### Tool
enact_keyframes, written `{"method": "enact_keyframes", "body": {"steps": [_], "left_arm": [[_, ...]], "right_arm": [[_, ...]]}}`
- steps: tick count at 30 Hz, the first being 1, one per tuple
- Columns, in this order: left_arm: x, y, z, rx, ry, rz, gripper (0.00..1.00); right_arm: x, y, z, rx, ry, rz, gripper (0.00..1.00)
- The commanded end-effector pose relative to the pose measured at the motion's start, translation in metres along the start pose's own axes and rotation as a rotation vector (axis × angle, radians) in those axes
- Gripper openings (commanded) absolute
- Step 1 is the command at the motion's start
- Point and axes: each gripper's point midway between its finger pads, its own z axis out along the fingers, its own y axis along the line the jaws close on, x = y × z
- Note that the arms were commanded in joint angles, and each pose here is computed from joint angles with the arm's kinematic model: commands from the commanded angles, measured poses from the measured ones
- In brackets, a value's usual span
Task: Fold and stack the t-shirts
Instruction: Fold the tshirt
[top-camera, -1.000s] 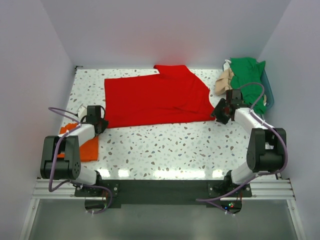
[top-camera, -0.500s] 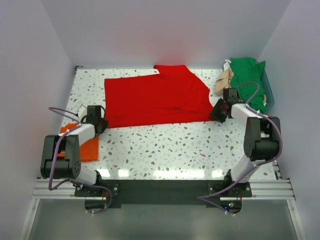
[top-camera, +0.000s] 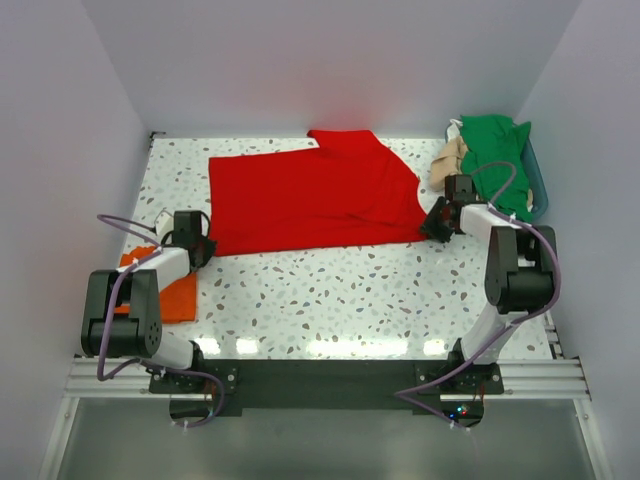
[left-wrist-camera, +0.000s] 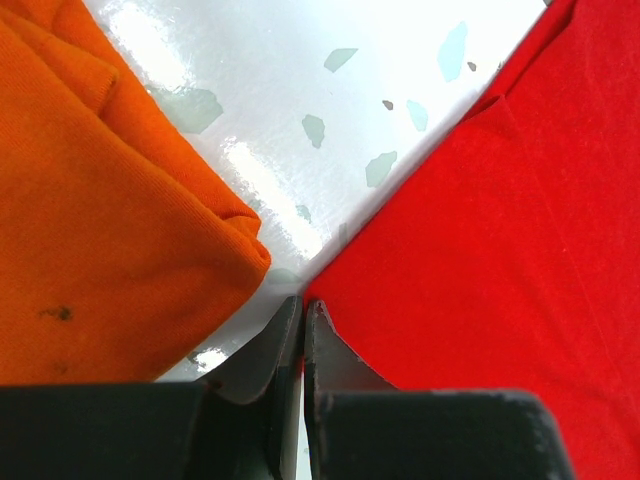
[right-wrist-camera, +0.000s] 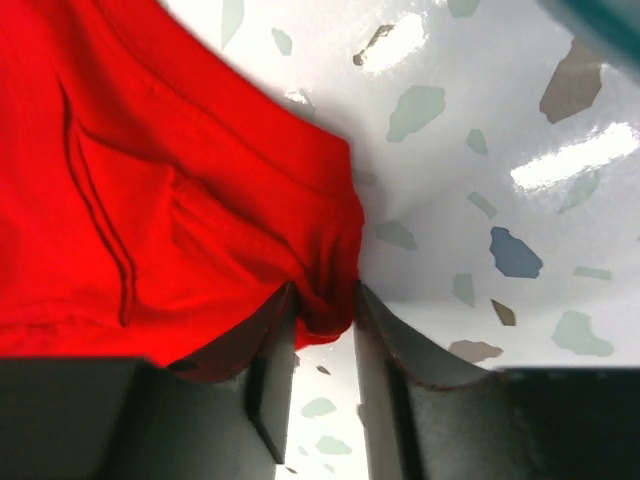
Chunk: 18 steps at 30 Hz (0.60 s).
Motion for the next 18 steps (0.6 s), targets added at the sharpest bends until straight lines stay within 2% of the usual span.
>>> {"method": "enact_keyframes", "body": {"steps": [1, 3, 4, 6, 12, 18], "left_arm": [[0.012, 0.023, 0.000, -0.072, 0.051, 0.043, 0.03], [0.011, 0.024, 0.000, -0.074, 0.049, 0.046, 0.02], [0.009, 0.022, -0.001, -0.068, 0.043, 0.044, 0.00], [0.008, 0.023, -0.004, -0.069, 0.045, 0.046, 0.00], [-0.001, 0.026, -0.020, -0.072, 0.013, 0.048, 0.00], [-0.001, 0.038, -0.041, -0.073, -0.004, 0.028, 0.00]], "right_arm": [[-0.006, 0.002, 0.010, 0.006, -0.015, 0.000, 0.30], [-0.011, 0.005, 0.008, 0.003, -0.023, 0.001, 0.19], [-0.015, 0.008, 0.004, -0.002, -0.027, 0.001, 0.08], [-0.017, 0.010, -0.003, -0.008, -0.034, 0.000, 0.01], [-0.029, -0.001, -0.038, -0.051, -0.069, 0.055, 0.00], [-0.022, -0.022, -0.076, -0.083, -0.087, 0.083, 0.00]]}}
